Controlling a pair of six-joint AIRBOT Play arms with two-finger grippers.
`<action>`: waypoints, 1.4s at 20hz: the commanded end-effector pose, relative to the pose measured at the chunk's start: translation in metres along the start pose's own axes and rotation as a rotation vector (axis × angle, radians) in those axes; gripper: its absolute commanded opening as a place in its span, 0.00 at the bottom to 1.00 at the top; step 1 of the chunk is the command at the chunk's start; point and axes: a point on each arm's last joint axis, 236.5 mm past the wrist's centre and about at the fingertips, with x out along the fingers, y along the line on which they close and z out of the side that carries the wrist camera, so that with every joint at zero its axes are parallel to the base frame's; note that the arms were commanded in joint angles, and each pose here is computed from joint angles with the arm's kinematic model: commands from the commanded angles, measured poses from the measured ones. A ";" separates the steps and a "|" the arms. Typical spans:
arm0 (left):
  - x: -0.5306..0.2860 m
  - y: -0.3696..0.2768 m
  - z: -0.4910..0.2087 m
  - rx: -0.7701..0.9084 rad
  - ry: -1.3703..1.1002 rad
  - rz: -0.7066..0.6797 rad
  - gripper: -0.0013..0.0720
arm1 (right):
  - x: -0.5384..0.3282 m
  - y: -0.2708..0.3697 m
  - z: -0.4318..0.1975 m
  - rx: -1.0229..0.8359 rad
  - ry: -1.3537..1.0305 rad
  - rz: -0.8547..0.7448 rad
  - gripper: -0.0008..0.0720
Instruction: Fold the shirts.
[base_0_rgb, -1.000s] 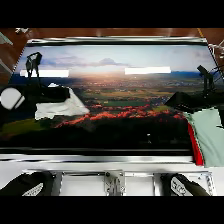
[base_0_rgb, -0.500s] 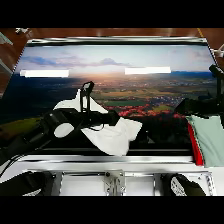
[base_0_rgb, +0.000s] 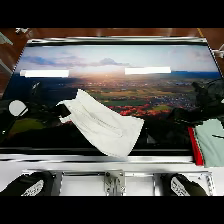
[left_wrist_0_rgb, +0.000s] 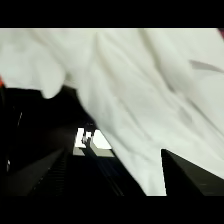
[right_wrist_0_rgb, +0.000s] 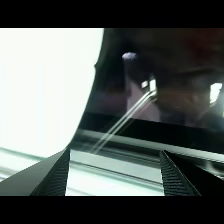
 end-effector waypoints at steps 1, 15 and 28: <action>0.026 0.053 -0.016 -0.178 0.064 -0.029 1.00 | 0.036 0.017 -0.007 0.086 0.080 0.171 0.94; 0.118 0.066 0.045 -0.264 -0.003 -0.087 0.62 | 0.069 0.032 -0.033 0.037 0.250 0.104 0.94; 0.057 0.028 0.056 -0.049 -0.078 -0.163 0.08 | 0.166 0.076 -0.140 0.084 0.429 0.139 0.94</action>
